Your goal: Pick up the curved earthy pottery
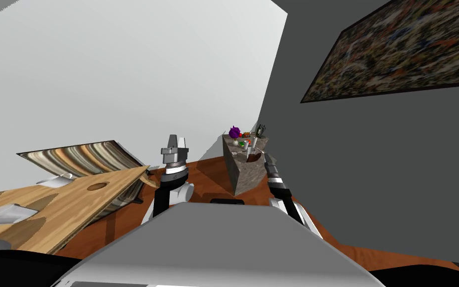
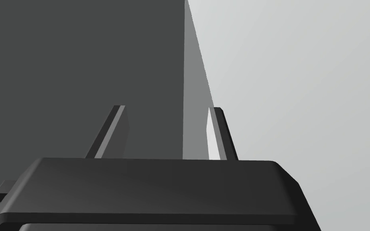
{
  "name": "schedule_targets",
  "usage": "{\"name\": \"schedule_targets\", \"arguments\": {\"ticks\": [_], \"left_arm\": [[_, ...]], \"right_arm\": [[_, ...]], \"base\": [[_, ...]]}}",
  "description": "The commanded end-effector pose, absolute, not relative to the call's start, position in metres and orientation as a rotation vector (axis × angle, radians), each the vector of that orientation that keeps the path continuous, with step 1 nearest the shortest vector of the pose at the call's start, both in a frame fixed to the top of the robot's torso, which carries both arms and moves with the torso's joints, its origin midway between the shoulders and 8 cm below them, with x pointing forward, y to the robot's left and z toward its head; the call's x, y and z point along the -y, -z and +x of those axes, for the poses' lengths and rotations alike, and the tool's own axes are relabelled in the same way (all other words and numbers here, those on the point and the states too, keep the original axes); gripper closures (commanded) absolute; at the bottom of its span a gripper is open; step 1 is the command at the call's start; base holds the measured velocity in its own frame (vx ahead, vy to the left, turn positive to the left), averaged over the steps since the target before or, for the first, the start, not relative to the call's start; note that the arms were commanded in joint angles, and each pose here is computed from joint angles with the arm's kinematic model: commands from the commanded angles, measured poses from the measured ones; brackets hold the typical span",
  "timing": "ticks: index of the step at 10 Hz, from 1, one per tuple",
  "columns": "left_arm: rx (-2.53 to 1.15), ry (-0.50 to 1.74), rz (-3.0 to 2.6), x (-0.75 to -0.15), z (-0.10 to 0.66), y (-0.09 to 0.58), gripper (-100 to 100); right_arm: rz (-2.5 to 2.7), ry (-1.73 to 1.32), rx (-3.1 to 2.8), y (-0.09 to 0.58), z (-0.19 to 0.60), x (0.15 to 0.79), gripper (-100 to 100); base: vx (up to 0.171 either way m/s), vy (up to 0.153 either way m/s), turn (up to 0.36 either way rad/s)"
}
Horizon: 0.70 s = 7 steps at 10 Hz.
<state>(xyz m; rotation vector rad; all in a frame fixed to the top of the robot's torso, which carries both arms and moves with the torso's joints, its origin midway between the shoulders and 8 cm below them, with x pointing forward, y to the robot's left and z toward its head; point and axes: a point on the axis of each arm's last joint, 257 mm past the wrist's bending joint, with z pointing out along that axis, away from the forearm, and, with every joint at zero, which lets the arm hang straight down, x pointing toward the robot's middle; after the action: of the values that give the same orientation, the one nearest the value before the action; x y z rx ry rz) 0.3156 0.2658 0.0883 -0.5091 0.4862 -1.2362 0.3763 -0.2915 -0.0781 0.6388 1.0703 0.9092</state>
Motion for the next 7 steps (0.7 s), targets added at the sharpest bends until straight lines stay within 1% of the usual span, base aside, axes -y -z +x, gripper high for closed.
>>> {"name": "schedule_targets", "arguments": {"ticks": [1, 2, 6, 7], "left_arm": [[-0.486, 1.236, -0.509, -0.266, 0.316, -0.088, 0], [-0.486, 1.236, -0.509, -0.266, 0.316, -0.088, 0], [-0.486, 1.236, -0.509, -0.266, 0.316, -0.088, 0], [-0.486, 1.236, -0.509, -0.266, 0.316, -0.088, 0]], "right_arm": [[0.647, -0.829, -1.136, 0.104, 0.38, 0.301, -100], [0.65, -0.776, -1.175, 0.119, 0.382, 0.31, -100], [0.649, -0.55, -1.321, 0.178, 0.381, 0.347, -100], [0.645, -0.492, -1.354, 0.191, 0.38, 0.358, -100]], "base": [[0.066, 0.218, -0.16], [0.089, 0.251, -0.159], [0.053, 0.299, -0.191], [0.077, 0.236, -0.185]]}}
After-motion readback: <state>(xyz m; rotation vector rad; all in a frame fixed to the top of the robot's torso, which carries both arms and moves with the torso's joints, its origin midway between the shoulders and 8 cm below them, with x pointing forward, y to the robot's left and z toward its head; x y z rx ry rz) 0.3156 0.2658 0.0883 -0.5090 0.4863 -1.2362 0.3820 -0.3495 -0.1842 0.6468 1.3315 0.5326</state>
